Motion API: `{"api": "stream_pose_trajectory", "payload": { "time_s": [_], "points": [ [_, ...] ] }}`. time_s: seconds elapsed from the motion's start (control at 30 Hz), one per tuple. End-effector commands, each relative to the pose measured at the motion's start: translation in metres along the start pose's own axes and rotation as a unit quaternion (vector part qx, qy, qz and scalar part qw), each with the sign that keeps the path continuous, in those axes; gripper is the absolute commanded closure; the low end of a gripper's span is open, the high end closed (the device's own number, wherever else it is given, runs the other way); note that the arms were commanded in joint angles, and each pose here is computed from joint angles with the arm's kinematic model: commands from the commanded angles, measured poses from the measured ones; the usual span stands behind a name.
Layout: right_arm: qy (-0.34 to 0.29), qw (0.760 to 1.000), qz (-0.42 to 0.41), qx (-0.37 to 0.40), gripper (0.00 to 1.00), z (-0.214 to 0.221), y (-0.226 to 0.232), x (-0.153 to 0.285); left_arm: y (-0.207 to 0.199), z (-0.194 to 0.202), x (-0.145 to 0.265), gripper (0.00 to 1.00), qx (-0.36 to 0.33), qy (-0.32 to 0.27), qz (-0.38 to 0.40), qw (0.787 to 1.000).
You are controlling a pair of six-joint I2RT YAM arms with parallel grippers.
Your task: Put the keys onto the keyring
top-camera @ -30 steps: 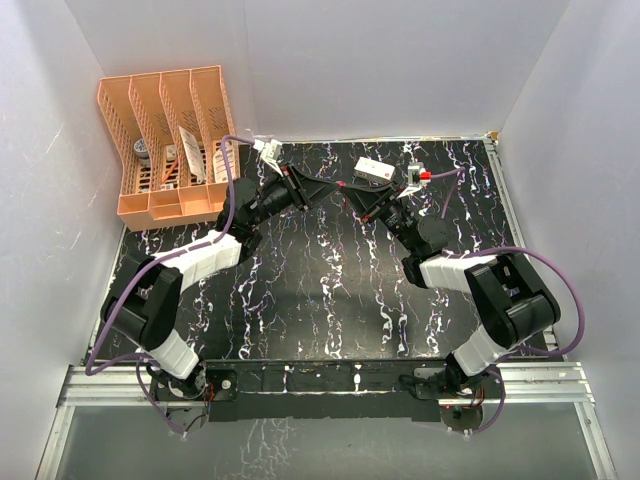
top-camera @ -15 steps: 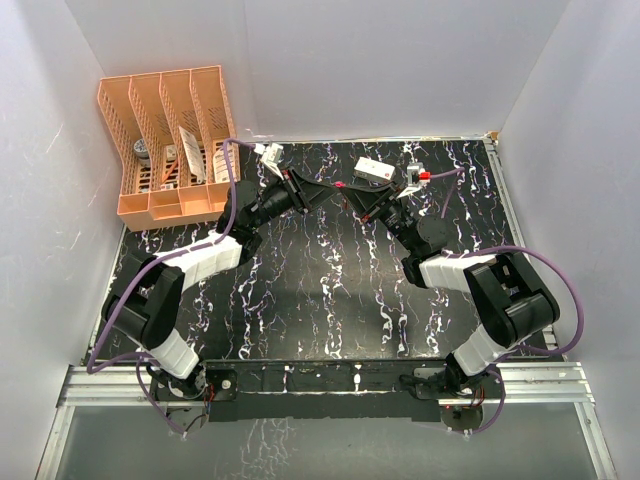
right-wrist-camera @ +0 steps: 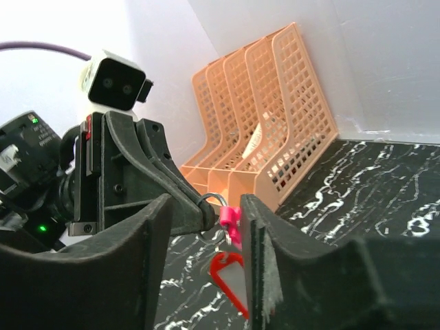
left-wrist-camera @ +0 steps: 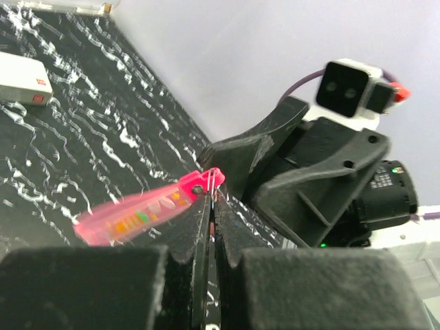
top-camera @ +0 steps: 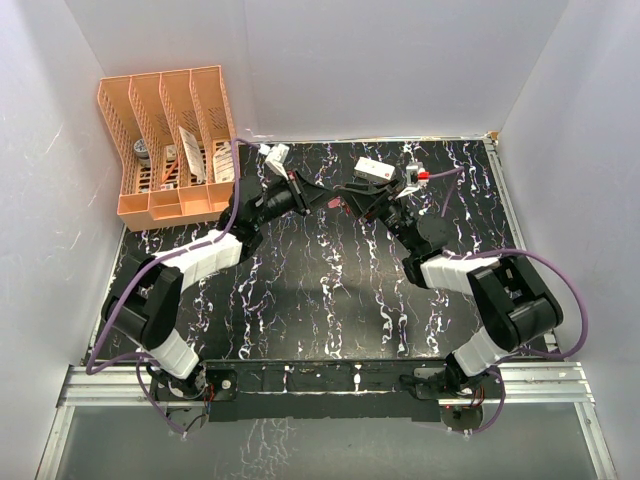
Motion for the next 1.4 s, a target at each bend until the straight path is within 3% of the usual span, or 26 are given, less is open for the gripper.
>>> {"api": "stream_pose_trajectory", "payload": {
  "time_s": [0.0, 0.3, 0.57, 0.77, 1.37],
  "points": [
    [-0.032, 0.996, 0.0, 0.077, 0.56, -0.03, 0.018, -0.004, -0.021, -0.032, 0.001, 1.0, -0.04, 0.017, -0.013, 0.999],
    [0.025, 0.981, 0.066, 0.182, 0.52, -0.031, 0.012, 0.02, -0.024, -0.047, 0.0, 1.0, -0.072, 0.111, -0.054, 0.99],
    [0.077, 0.965, 0.097, 0.232, 0.51, -0.012, 0.006, 0.03, -0.011, -0.041, -0.011, 1.0, -0.07, 0.211, -0.072, 0.972],
    [0.095, 0.956, 0.099, 0.258, 0.5, 0.001, 0.007, 0.028, -0.006, -0.042, -0.017, 1.0, -0.065, 0.251, -0.079, 0.963],
    [0.096, 0.957, 0.119, 0.248, 0.51, 0.015, -0.005, 0.006, -0.016, -0.039, -0.019, 1.0, -0.062, 0.276, -0.065, 0.957]
  ]
}}
Point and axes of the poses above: each gripper's point midway between its finger pads, its own x axis back along the fingers, its own y axis along the line the jaws close on, z = x × y, the point moved 6 cm from there along x, back along the fingers, and after that the axes turned 11 degrees about -x, right-handed, at the moved point
